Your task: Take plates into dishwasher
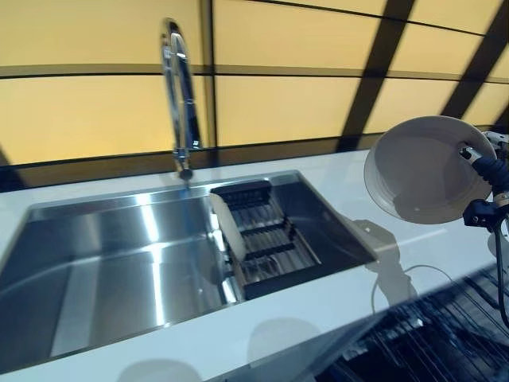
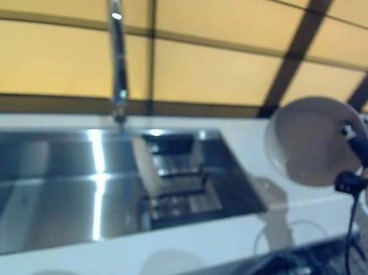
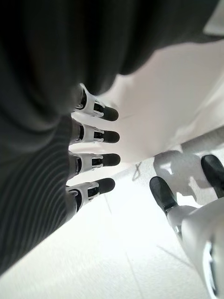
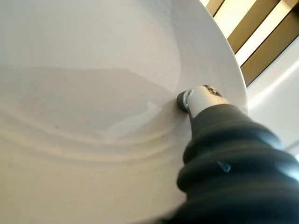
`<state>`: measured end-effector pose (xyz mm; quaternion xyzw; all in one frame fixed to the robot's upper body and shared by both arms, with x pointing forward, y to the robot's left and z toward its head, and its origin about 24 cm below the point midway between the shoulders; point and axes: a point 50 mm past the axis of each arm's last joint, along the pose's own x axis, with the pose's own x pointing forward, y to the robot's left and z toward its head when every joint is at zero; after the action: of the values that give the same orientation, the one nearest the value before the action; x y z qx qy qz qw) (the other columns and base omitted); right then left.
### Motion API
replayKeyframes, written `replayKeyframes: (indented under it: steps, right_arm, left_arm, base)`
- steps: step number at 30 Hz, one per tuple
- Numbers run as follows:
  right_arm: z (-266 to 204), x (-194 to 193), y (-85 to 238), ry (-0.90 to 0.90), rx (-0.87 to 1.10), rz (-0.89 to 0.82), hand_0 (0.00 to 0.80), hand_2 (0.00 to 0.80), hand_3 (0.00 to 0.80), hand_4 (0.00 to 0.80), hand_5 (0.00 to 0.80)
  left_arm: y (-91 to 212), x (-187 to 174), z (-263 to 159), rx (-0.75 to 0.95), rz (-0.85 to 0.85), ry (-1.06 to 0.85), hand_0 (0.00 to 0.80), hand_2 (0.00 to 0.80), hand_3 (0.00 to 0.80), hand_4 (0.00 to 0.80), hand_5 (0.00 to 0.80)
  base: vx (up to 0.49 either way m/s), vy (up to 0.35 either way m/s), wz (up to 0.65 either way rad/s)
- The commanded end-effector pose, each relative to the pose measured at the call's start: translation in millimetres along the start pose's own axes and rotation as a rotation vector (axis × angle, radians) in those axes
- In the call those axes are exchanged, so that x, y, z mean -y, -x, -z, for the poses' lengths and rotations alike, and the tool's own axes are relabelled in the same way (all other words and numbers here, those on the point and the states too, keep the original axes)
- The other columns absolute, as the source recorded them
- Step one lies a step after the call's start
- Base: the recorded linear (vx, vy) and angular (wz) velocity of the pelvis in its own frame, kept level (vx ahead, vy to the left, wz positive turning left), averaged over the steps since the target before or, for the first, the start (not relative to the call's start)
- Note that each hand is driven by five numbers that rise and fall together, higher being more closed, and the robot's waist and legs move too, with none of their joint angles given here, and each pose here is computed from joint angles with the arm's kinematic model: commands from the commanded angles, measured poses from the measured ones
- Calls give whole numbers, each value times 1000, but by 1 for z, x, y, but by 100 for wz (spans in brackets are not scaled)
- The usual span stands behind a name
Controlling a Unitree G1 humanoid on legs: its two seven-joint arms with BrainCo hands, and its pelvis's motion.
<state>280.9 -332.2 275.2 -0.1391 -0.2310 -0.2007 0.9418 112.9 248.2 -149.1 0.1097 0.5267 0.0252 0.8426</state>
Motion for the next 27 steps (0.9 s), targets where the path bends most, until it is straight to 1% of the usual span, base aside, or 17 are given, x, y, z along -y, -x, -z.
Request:
replayKeyframes:
  steps: [1, 9, 13, 17, 21, 24, 27]
  right_arm:
    - [-30, 21, -6, -39, 137, 79, 800, 800, 800, 800, 800]
    - [-4, 51, 7, -64, 40, 182, 800, 800, 800, 800, 800]
    - [12, 55, 10, -75, -19, 212, 800, 800, 800, 800, 800]
    - [18, 54, 9, -70, -40, 221, 800, 800, 800, 800, 800]
    - [20, 51, 7, -39, -51, 236, 800, 800, 800, 800, 800]
    - [19, 46, 3, 62, -41, 274, 800, 800, 800, 800, 800]
    - [21, 43, 1, 124, -49, 290, 800, 800, 800, 800, 800]
  left_arm:
    - [1, -20, 0, -7, -44, -42, 0, 0, 0, 0, 0]
    - [-1, -19, -11, 22, -40, -43, 0, 0, 0, 0, 0]
    - [-1, -21, -10, 8, -53, -55, 0, 0, 0, 0, 0]
    - [-1, -22, -10, 6, -63, -59, 0, 0, 0, 0, 0]
    - [-1, -18, -6, 6, -58, -68, 0, 0, 0, 0, 0]
    - [0, -10, -1, 17, -39, -55, 0, 0, 0, 0, 0]
    - [0, -4, 0, 23, -25, -43, 0, 0, 0, 0, 0]
  base:
    - [-100, -34, -62]
    - [-117, -81, -40]
    - [-105, -222, -36]
    - [-103, -306, -54]
    - [-110, -298, -12]
    - [-119, -241, 5]
    - [-118, -220, 0]
